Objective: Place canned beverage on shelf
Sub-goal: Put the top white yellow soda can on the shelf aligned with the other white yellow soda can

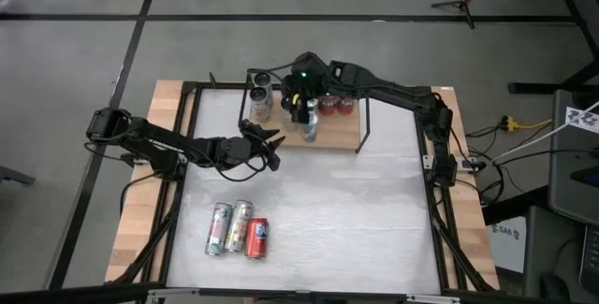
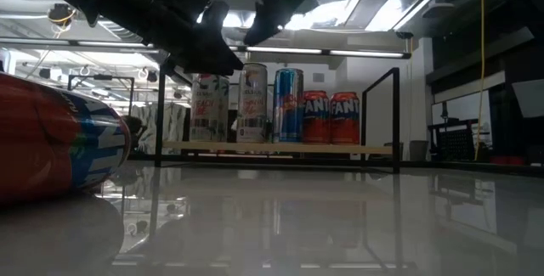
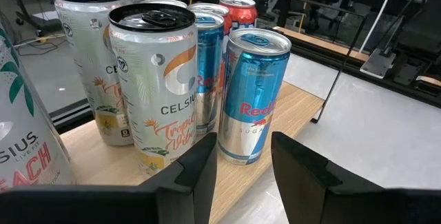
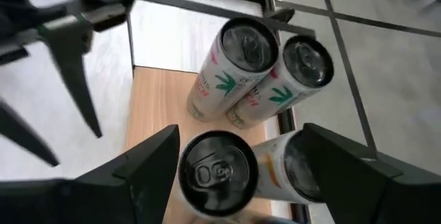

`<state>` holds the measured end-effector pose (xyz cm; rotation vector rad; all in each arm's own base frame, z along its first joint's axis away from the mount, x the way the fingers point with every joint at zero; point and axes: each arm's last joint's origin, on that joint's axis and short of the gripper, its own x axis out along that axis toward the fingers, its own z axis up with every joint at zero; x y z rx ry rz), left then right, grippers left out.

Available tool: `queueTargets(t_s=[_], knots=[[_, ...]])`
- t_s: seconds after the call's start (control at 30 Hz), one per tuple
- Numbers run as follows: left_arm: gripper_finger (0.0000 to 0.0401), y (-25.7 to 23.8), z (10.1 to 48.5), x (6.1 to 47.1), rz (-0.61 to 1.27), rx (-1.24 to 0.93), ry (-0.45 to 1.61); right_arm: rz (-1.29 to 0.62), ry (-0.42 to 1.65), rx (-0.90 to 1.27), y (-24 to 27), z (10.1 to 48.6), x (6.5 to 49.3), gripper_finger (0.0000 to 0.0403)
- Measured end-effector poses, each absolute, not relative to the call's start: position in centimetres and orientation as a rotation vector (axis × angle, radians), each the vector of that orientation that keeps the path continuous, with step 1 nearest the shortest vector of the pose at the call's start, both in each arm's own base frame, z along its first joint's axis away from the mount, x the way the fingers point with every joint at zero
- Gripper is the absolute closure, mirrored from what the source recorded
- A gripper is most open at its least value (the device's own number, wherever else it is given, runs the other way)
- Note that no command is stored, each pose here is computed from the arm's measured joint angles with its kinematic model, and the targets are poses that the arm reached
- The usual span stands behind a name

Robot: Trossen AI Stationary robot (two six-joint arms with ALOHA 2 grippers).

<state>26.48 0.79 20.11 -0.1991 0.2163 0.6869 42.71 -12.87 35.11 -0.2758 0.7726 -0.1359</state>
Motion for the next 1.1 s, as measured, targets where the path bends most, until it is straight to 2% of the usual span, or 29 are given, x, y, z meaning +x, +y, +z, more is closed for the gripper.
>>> queueTargets(t_s=[0.13, 0.33, 0.53, 0.9, 1.1], knots=[[0.0271, 0.8, 20.1, 26.5, 0.687, -0.199, 0.216, -0.089, 0.764, -0.280, -11.4, 36.1, 42.8, 0.0102], [0.0271, 0.7, 20.1, 26.5, 0.683, -0.197, 0.218, 0.100, 0.809, -0.249, -7.8, 35.6, 42.9, 0.0102], [0.0271, -0.5, 20.3, 26.4, 0.636, -0.186, 0.220, 0.149, 0.828, -0.264, -5.7, 35.4, 43.1, 0.0107], [0.0271, -3.4, 21.8, 24.6, 0.514, -0.159, 0.249, 0.084, 0.888, -0.220, -7.4, 33.1, 44.3, 0.0202], [0.0271, -4.2, 22.3, 24.1, 0.483, -0.155, 0.237, 0.066, 0.939, -0.194, -8.1, 31.3, 45.0, 0.0239]])
